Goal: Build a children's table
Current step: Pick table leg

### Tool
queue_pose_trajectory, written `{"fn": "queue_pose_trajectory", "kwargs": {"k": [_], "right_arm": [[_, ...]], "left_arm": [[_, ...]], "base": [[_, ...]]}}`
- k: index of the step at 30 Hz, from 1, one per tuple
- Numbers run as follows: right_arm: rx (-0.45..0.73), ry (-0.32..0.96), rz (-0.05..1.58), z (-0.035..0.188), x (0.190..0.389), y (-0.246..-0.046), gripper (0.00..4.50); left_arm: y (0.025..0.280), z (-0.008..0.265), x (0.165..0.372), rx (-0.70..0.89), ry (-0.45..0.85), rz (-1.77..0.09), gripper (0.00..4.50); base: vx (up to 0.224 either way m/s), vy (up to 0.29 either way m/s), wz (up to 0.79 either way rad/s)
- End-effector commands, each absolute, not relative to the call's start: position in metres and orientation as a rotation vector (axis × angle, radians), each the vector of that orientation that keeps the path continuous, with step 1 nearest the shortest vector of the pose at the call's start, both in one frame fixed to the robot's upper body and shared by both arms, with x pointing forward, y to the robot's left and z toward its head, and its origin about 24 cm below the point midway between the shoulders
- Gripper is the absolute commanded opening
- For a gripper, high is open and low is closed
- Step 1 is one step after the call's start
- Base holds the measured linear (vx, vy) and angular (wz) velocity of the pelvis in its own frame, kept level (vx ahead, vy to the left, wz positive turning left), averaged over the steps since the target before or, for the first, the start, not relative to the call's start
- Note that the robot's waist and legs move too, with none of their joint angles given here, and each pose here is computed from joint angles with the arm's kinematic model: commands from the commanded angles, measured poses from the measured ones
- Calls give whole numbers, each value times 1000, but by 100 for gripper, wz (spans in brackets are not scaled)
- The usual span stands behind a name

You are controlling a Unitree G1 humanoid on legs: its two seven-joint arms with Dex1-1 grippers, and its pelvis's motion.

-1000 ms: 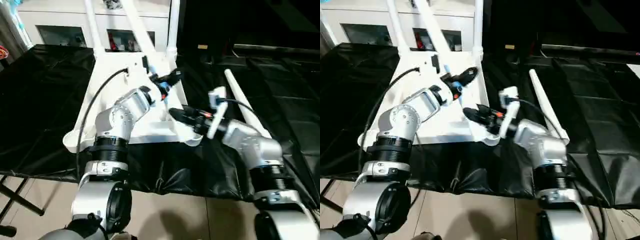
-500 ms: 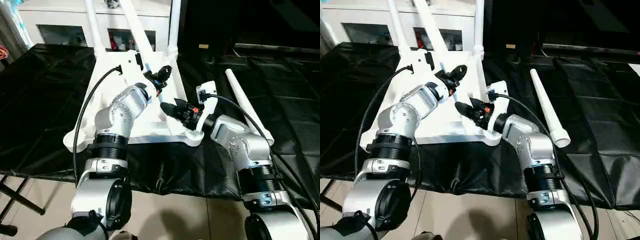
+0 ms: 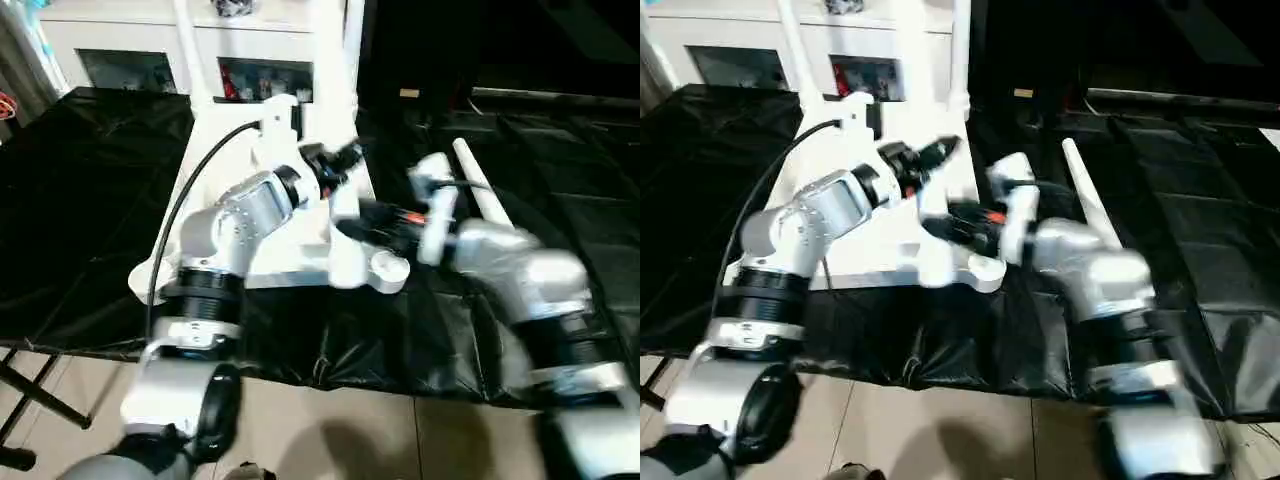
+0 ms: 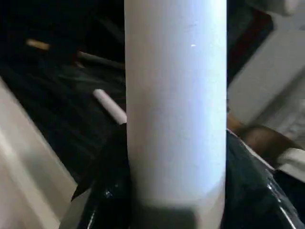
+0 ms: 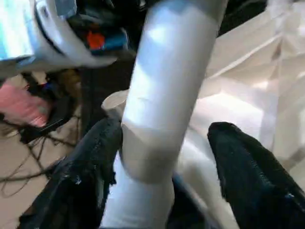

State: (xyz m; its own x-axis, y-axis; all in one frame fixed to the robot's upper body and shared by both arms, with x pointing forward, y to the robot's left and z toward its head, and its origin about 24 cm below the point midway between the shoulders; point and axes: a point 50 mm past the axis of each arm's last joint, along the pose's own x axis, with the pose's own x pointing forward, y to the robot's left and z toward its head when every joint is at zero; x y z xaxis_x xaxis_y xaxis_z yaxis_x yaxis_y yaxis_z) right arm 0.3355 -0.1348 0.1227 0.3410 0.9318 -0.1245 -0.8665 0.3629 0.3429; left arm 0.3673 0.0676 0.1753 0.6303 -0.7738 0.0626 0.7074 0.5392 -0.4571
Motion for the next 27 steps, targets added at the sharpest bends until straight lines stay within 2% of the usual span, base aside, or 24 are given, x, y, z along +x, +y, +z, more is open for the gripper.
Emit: {"fn": "queue_pose_trajectory", "kwargs": {"k": [1, 3, 8, 12, 14, 22, 23, 26, 27], "right_arm": [[228, 325, 1219, 128, 336, -132, 359], [249, 387, 1322, 126, 330, -136, 367], [255, 402, 1416, 125, 323, -130, 367], [265, 407, 1430, 123, 322, -127, 367], [268, 411, 1432, 123, 322, -126, 333], [295, 395, 1435, 122, 321, -122, 285], [296, 394, 1432, 122, 321, -122, 261], [303, 386, 1420, 122, 321, -121, 250], [308, 382, 1414, 122, 321, -121, 234]], "left_arm": [[65, 183, 363, -469, 130, -942, 190], [62, 187, 349, -457, 131, -1135, 190], [59, 191, 338, -476, 118, -1252, 190], [58, 191, 337, -486, 119, -1258, 189], [58, 191, 337, -489, 119, -1264, 189], [59, 193, 337, -507, 109, -1260, 189], [59, 193, 337, -507, 108, -1258, 189], [60, 193, 337, -513, 108, -1255, 189], [60, 192, 337, -515, 108, -1255, 189]], "base": [[0, 0, 0], [0, 0, 0], [0, 0, 0], [0, 0, 0], [0, 0, 0], [0, 0, 0], [0, 0, 0], [0, 0, 0], [0, 0, 0]]}}
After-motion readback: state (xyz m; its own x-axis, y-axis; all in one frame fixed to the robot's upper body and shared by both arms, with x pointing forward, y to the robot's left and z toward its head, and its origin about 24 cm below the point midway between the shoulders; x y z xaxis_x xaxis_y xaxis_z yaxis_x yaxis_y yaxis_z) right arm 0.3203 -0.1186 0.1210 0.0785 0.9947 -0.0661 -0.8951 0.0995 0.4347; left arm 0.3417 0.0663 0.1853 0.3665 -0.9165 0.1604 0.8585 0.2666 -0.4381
